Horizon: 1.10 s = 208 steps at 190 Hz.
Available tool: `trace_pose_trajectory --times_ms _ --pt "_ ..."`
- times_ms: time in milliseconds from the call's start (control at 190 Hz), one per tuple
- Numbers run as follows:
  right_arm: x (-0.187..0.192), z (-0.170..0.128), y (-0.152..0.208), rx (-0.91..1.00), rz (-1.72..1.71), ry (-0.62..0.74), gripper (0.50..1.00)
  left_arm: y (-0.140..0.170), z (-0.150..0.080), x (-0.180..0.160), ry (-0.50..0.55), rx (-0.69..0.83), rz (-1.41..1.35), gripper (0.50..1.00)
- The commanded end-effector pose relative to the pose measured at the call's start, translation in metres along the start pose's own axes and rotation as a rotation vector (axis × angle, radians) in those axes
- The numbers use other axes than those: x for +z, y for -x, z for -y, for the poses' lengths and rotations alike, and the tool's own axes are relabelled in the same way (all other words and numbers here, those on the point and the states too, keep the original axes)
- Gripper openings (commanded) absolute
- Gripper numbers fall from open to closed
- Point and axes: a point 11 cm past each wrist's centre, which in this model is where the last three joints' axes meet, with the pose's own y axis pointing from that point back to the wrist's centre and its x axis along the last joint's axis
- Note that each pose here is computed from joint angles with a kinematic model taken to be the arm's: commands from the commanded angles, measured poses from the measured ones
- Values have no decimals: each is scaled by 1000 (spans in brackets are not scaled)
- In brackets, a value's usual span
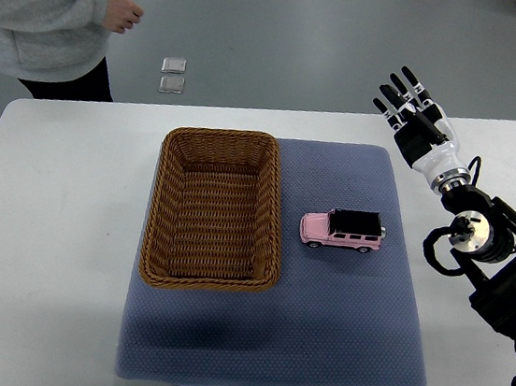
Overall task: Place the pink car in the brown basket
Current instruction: 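Move the right hand down toward the pink toy car, then close the right hand around the pink car and lift it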
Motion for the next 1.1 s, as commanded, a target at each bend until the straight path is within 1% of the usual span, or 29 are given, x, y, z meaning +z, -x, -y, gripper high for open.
trace_pose_trajectory --times_ms 0,158,211,296,380,412,433,496,559,617,718,823,1092 --pt "0 0 0 -1 0 0 915 0 0 0 0 0 0 1000" --pt "-6 0 1 -36 -6 4 913 1 0 0 1 -2 -3 1000" --pt "-9 -2 -3 -45 -62 36 913 2 0 0 0 -6 0 1000" --pt "-8 -6 -4 -105 -258 133 913 2 0 0 0 -6 1 1000" --pt "-11 -12 8 -243 -545 239 915 0 0 1 -1 -1 2 1000" --pt "-9 -20 12 -315 -670 291 913 0 0 0 -2 0 2 1000" --pt "-7 -29 12 -382 -803 350 915 0 0 0 -2 -1 2 1000" --pt "-9 -44 12 -492 -1033 434 915 0 0 0 -2 -1 2 1000" --pt "-12 -50 19 -569 -1186 460 913 0 0 0 -3 -3 1 1000" --pt "-12 -56 21 -605 -1249 479 913 1 0 0 -3 -6 1 1000" --pt "-2 -69 12 -645 -1363 551 913 0 0 0 -4 -4 2 1000" --pt "7 -72 4 -634 -1466 543 913 0 0 0 -5 -4 1 1000" --pt "19 -74 1 -616 -1479 532 911 0 0 0 -6 -3 2 1000"
